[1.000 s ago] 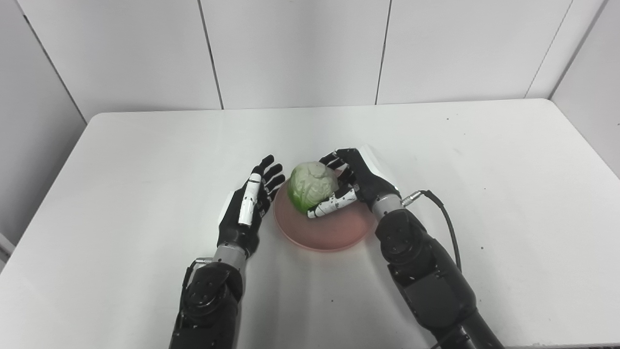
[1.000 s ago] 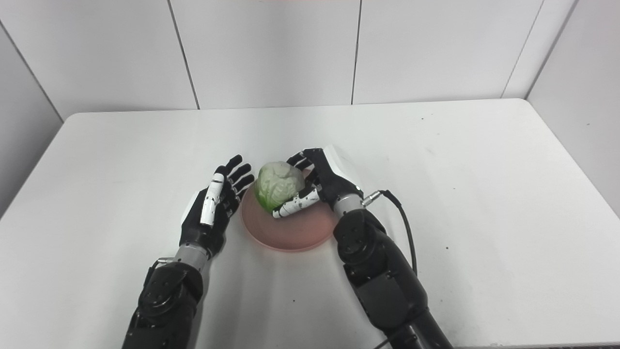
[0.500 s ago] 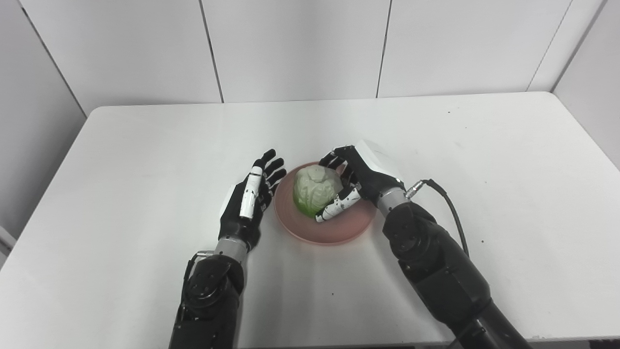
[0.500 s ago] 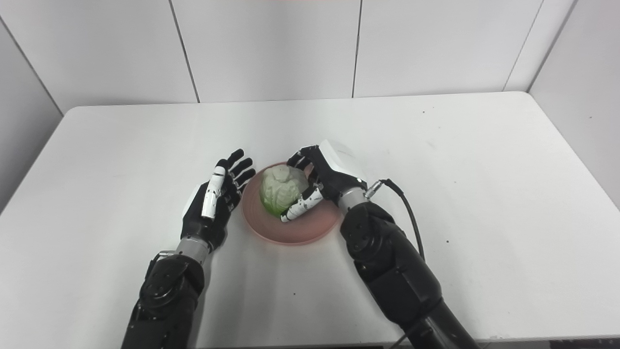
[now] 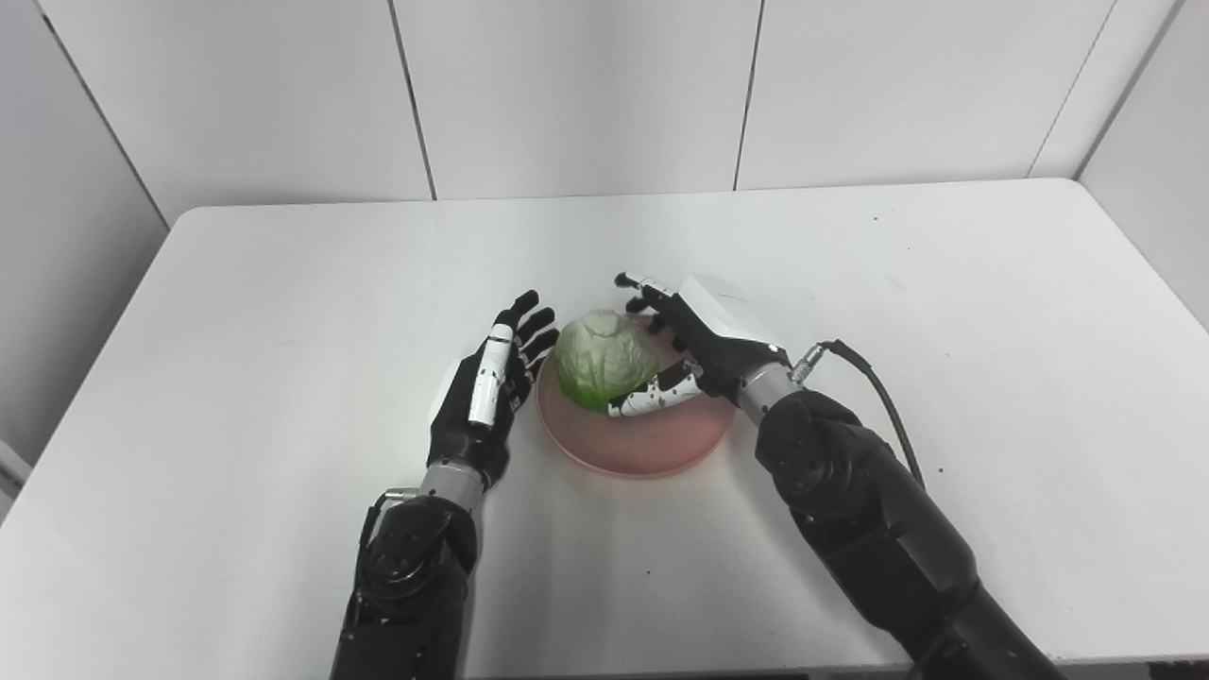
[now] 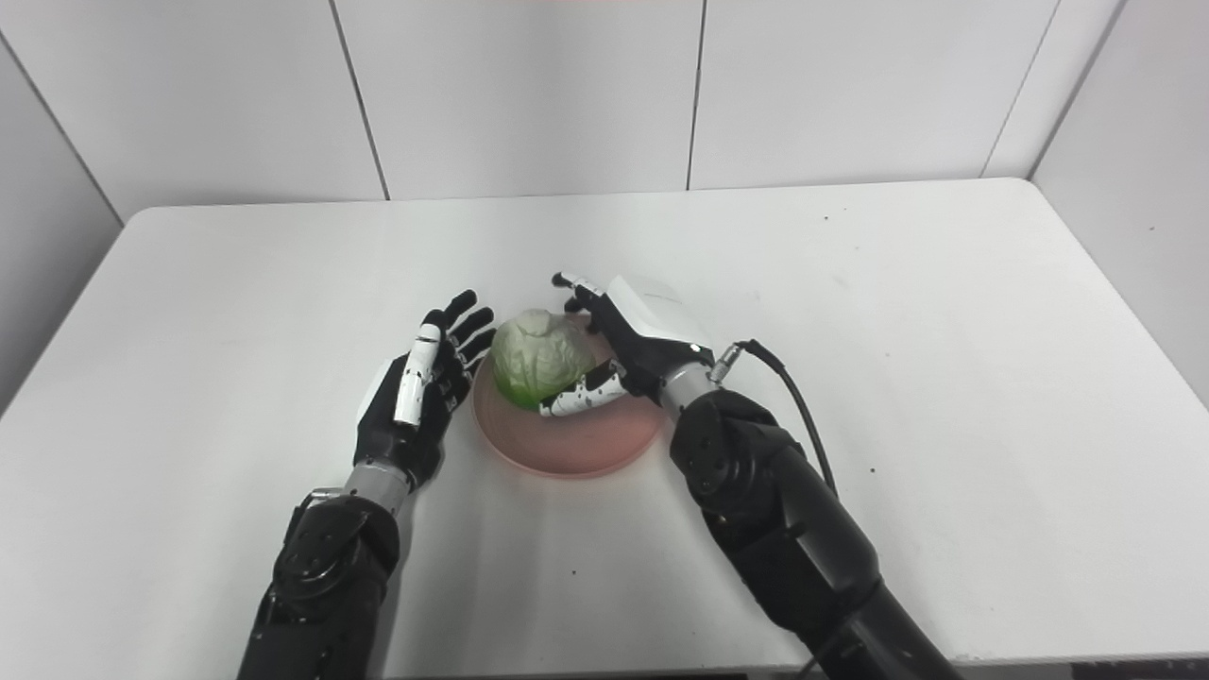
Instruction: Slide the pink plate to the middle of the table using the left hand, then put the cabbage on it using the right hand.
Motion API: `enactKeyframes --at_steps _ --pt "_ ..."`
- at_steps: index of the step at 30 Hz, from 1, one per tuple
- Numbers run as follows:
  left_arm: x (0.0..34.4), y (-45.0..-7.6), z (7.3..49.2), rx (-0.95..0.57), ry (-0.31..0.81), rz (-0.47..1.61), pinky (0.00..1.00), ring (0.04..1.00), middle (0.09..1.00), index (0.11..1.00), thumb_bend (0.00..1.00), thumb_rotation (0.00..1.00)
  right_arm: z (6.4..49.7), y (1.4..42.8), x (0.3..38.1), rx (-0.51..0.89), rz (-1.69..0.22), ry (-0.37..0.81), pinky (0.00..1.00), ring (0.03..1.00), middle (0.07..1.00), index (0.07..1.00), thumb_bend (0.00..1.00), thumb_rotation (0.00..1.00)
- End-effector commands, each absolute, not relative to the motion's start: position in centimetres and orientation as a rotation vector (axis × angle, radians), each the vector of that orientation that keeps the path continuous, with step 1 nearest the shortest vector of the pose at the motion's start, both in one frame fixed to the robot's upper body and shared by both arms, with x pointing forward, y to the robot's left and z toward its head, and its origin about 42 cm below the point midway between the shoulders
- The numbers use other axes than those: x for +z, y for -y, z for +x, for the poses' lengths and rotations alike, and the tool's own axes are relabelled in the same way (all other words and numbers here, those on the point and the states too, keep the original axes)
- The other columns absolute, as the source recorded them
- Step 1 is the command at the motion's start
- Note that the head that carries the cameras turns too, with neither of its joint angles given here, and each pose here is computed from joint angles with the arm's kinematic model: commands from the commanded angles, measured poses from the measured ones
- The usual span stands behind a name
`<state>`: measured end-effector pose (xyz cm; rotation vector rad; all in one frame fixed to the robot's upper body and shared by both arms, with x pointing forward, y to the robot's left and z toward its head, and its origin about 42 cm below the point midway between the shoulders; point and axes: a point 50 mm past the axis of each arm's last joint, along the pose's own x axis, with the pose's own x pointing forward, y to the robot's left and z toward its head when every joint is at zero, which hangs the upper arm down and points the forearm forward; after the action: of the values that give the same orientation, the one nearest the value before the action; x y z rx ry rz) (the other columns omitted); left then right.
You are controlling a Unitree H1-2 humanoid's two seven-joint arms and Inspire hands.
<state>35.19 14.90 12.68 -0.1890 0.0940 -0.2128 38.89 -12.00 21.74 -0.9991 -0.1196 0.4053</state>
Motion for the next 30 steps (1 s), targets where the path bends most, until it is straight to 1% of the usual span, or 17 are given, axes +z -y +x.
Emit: enactKeyframes --at_steps 1,4,7,10,15,16,17,20,21,22,23,24,26,27,28,29,30 --pt "11.8 -14.7 35.0 -0.209 -0.161 -0.191 0.86 0.900 0.912 0.886 0.40 1.00 39.4 11.4 24.6 0.396 -1.005 0.218 0.72 0.912 0.988 0.997 1.00 0.42" --pt "11.8 -14.7 34.9 -0.206 -0.163 -0.193 0.86 0.904 0.914 0.887 0.40 1.00 39.3 11.4 24.6 0.402 -1.017 0.238 0.85 0.989 0.999 1.000 1.00 0.49" --pt "11.8 -14.8 35.0 -0.209 -0.161 -0.198 0.86 0.909 0.919 0.889 0.40 1.00 39.3 11.6 24.6 0.404 -1.009 0.256 0.92 1.000 1.000 1.000 1.00 0.52" --pt "11.7 -14.8 35.0 -0.208 -0.154 -0.193 0.86 0.898 0.907 0.882 0.39 1.00 39.2 12.0 24.8 0.397 -1.004 0.267 0.95 1.000 1.000 1.000 1.00 0.54" --pt "11.7 -14.9 34.9 -0.203 -0.153 -0.195 0.86 0.882 0.893 0.875 0.40 1.00 38.9 13.0 25.2 0.361 -0.982 0.333 0.95 1.000 1.000 1.000 1.00 0.64" --pt "11.7 -14.9 34.8 -0.202 -0.152 -0.193 0.86 0.878 0.890 0.873 0.40 1.00 38.7 13.4 25.3 0.344 -0.968 0.344 0.93 0.995 1.000 1.000 1.00 0.65" --pt "11.6 -15.0 34.8 -0.202 -0.152 -0.190 0.87 0.876 0.886 0.871 0.41 1.00 38.5 13.7 25.5 0.324 -0.954 0.358 0.86 0.974 1.000 1.000 1.00 0.67" --pt "11.5 -15.3 34.8 -0.204 -0.152 -0.181 0.87 0.880 0.889 0.877 0.41 1.00 37.5 14.7 26.0 0.266 -0.862 0.415 0.81 0.949 1.000 1.000 1.00 0.68" --pt "11.5 -15.4 34.7 -0.205 -0.151 -0.179 0.88 0.883 0.893 0.883 0.41 1.00 37.1 15.1 26.1 0.243 -0.813 0.433 0.82 0.948 0.998 1.000 1.00 0.70" --pt "11.5 -15.5 34.7 -0.206 -0.150 -0.177 0.88 0.886 0.896 0.887 0.41 1.00 36.9 15.3 26.2 0.228 -0.781 0.445 0.83 0.943 0.991 1.000 0.97 0.74" --pt "11.4 -15.7 34.6 -0.202 -0.148 -0.176 0.88 0.887 0.897 0.888 0.41 1.00 36.6 15.8 26.2 0.197 -0.749 0.454 0.83 0.942 0.988 1.000 0.96 0.76" --pt "11.4 -15.7 34.6 -0.200 -0.147 -0.176 0.88 0.886 0.896 0.885 0.41 1.00 36.5 16.0 26.2 0.177 -0.731 0.459 0.84 0.932 0.971 1.000 0.93 0.89" --pt "11.4 -16.0 34.5 -0.194 -0.140 -0.175 0.88 0.886 0.894 0.882 0.41 1.00 36.1 16.6 25.9 0.122 -0.693 0.457 0.82 0.915 0.956 0.988 0.88 0.98" --pt "11.4 -16.1 34.4 -0.192 -0.133 -0.171 0.88 0.886 0.894 0.882 0.41 1.00 35.9 16.8 25.6 0.097 -0.667 0.445 0.82 0.915 0.956 0.988 0.88 0.98" --pt "11.4 -16.2 34.3 -0.191 -0.128 -0.168 0.88 0.887 0.896 0.885 0.41 1.00 35.7 17.0 25.4 0.080 -0.649 0.436 0.83 0.925 0.962 0.982 0.82 0.99" --pt "11.4 -16.4 34.2 -0.186 -0.119 -0.168 0.88 0.888 0.896 0.886 0.41 1.00 35.6 17.3 24.8 0.067 -0.617 0.421 0.83 0.929 0.964 0.980 0.80 1.00" --pt "11.4 -16.5 34.1 -0.182 -0.114 -0.168 0.88 0.887 0.895 0.886 0.41 1.00 35.4 17.4 24.4 0.059 -0.595 0.412 0.86 0.941 0.967 0.976 0.76 1.00"
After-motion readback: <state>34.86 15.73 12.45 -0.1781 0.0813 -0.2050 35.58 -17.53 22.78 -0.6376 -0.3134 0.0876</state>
